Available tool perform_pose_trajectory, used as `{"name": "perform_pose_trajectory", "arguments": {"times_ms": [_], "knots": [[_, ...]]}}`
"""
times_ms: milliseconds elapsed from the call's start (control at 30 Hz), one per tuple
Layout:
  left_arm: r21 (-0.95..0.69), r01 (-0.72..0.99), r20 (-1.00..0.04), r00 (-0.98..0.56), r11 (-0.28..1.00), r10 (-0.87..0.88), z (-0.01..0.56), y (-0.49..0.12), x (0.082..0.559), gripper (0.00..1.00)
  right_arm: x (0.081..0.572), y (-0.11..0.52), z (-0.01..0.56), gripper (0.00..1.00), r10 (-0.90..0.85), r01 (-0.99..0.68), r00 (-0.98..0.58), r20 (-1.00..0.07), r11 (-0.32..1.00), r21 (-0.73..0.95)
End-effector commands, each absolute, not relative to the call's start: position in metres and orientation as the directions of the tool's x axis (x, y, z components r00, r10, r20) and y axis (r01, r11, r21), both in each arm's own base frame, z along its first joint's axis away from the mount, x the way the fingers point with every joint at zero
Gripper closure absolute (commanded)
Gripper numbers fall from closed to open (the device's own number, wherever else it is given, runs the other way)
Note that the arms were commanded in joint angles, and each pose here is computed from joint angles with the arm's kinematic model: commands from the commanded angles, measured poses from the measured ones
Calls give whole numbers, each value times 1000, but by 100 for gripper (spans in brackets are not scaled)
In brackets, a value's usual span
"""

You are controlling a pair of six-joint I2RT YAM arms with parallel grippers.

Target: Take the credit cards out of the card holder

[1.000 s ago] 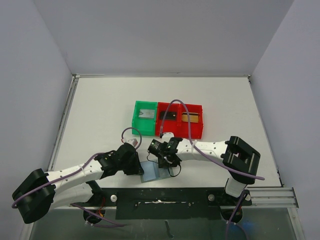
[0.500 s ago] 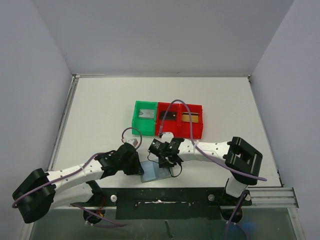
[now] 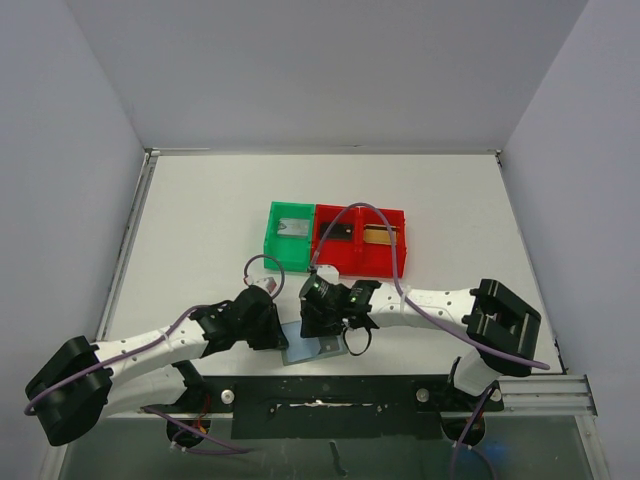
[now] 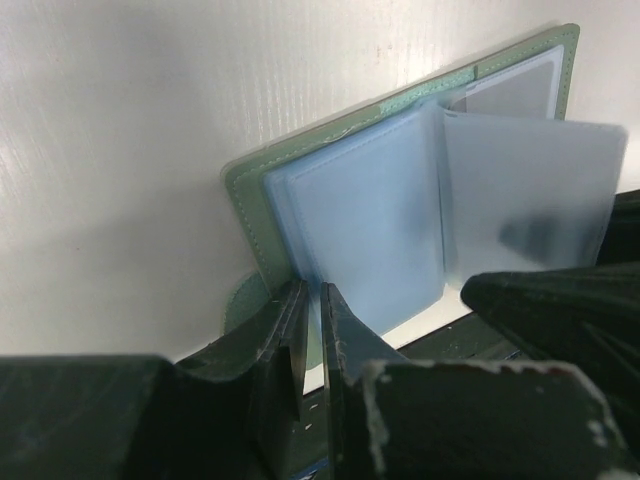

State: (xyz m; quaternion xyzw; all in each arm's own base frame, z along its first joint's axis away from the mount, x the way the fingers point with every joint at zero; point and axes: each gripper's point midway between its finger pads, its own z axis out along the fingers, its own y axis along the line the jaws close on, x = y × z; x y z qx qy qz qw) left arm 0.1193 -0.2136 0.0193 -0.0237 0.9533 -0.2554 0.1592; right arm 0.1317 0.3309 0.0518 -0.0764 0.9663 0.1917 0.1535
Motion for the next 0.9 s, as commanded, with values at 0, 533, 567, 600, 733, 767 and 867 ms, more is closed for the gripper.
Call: {"name": "perform_pose_trajectory", "arguments": {"times_ms": [0, 533, 567, 600, 733, 767, 867], "knots": [[-531, 64, -336, -931, 845, -141, 38, -224, 130, 89, 133, 363, 75, 63, -94, -272, -928, -361, 834, 481], [-559, -19, -406, -866, 829, -293, 72, -203, 141, 77, 138, 355, 92, 58, -19, -247, -921, -388, 801, 546], [-578, -7, -415, -858, 816, -302, 78, -206, 143, 75, 142, 348, 92, 57, 8, -222, -919, -395, 818, 531], [-594, 13, -417, -860, 804, -294, 81, -210, 143, 72, 147, 334, 89, 54, 39, -179, -915, -402, 853, 491], [-642, 80, -417, -871, 763, -259, 90, -229, 143, 67, 154, 291, 75, 47, 84, -63, -909, -408, 940, 334], [-646, 85, -411, -876, 758, -252, 90, -233, 143, 66, 155, 284, 72, 47, 86, -47, -910, -406, 951, 307], [-614, 76, -391, -894, 785, -220, 79, -237, 144, 64, 153, 275, 65, 45, 85, -28, -914, -397, 963, 269]]}}
